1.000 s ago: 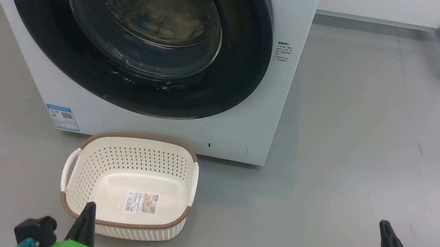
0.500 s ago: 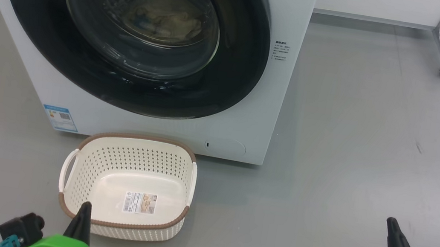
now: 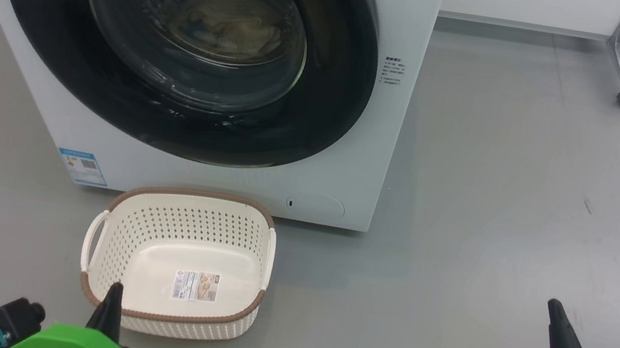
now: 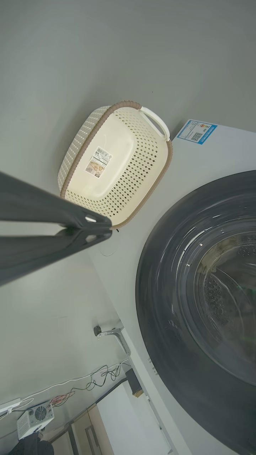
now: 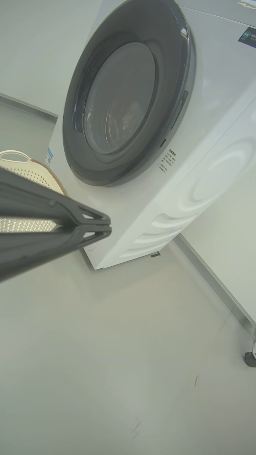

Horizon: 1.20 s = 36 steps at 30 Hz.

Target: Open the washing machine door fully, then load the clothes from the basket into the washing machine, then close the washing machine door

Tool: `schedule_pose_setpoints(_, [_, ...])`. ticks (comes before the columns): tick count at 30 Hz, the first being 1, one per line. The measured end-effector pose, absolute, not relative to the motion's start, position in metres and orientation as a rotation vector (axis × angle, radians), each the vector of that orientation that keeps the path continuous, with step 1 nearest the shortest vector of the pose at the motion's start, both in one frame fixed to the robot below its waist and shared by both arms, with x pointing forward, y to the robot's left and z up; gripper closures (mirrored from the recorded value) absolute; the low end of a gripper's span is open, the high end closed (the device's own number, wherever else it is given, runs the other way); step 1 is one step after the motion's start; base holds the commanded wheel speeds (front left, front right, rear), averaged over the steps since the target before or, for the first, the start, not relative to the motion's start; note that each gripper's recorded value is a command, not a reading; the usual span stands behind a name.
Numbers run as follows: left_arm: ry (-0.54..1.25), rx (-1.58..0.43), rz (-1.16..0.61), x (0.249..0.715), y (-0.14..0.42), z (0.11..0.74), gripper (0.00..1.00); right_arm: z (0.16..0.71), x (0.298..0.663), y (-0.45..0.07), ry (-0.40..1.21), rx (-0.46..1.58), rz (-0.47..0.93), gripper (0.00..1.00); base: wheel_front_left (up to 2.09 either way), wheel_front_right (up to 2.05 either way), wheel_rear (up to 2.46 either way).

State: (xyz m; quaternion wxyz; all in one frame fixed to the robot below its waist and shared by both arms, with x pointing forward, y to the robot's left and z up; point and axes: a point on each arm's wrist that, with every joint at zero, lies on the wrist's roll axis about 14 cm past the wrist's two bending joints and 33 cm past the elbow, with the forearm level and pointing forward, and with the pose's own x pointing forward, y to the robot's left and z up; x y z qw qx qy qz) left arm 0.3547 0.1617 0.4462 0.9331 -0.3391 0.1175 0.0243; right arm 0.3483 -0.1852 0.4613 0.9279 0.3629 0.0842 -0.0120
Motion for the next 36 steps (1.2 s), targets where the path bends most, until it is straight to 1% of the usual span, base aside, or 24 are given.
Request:
schedule_pose_setpoints(20, [0.247,-0.944,0.069,0.359,0.167,0.448,1.00,0.462,0.353,-0.190,0.155,0.982,-0.057,1.00,0.00,0.00,0.00])
schedule_pose_setpoints(36, [0.218,-1.138,0.079,0.364,0.172,0.454,1.00,0.464,0.357,-0.195,0.133,1.165,-0.078,1.00,0.00,0.00,0.00])
